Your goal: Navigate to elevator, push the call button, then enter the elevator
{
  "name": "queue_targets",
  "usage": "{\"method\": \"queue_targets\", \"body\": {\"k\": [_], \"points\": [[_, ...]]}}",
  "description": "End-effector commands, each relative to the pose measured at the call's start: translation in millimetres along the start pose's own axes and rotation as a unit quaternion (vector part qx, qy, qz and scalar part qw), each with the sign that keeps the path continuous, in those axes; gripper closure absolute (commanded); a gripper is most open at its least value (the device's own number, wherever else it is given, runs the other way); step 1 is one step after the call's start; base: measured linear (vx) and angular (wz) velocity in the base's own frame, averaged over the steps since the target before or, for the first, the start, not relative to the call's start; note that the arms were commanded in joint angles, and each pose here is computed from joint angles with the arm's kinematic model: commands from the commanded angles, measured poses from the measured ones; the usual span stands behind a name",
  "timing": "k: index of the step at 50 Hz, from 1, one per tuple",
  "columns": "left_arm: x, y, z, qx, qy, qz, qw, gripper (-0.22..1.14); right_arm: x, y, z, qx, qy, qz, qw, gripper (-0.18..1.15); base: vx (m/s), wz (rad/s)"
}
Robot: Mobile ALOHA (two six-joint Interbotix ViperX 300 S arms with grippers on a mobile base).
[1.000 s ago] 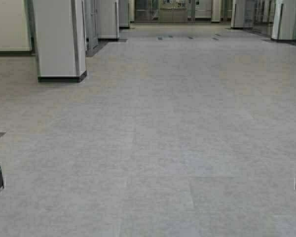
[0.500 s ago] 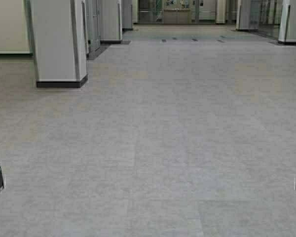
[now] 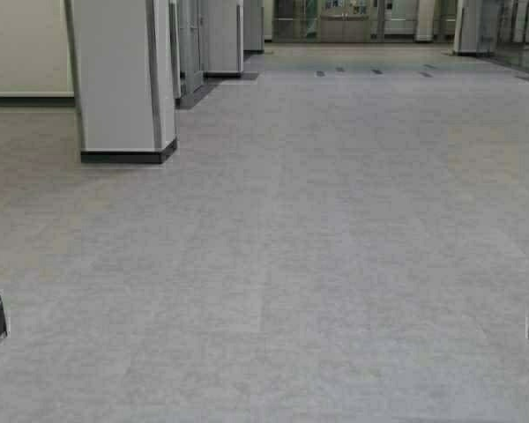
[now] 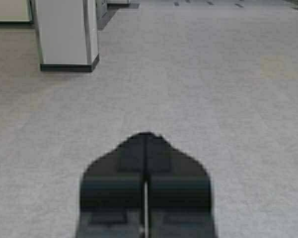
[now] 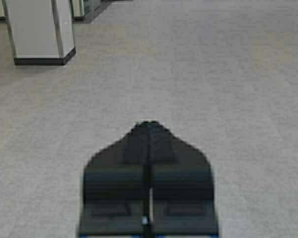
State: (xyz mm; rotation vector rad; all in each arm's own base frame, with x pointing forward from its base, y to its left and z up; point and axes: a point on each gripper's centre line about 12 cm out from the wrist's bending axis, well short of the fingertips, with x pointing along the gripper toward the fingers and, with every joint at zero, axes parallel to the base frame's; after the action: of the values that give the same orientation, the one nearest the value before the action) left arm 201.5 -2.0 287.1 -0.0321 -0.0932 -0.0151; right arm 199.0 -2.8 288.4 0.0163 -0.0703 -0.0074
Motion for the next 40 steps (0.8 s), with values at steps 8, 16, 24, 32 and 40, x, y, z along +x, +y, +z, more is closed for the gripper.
{"method": "queue_targets", "body": {"k": [8, 16, 24, 32, 40], "points": [[3, 0, 1, -0.002, 0.0, -0.001, 1.0, 0.89, 2, 0, 8, 0.0, -0.01, 0.001, 1.0, 0.92, 0.68, -0.08], [8, 0, -3, -0.002, 0.011, 0.0, 1.0, 0.89, 2, 0, 11, -0.001, -0.015, 0.001, 1.0, 0.92, 0.69, 0.02], [8, 0, -3, 0.001, 0.011, -0.001, 1.0, 0.89, -4, 0, 16, 0.0, -0.029, 0.001, 1.0, 0.93, 0.67, 0.08], [11, 0, -8, -0.002, 0.022, 0.0, 1.0, 0.89, -2, 1, 12, -0.001, -0.021, 0.001, 1.0, 0.92, 0.69, 0.12], [9, 0, -4, -0.002, 0.013, -0.001, 1.0, 0.89, -2, 0, 14, -0.001, -0.024, 0.001, 1.0, 0.93, 0.68, 0.12]]}}
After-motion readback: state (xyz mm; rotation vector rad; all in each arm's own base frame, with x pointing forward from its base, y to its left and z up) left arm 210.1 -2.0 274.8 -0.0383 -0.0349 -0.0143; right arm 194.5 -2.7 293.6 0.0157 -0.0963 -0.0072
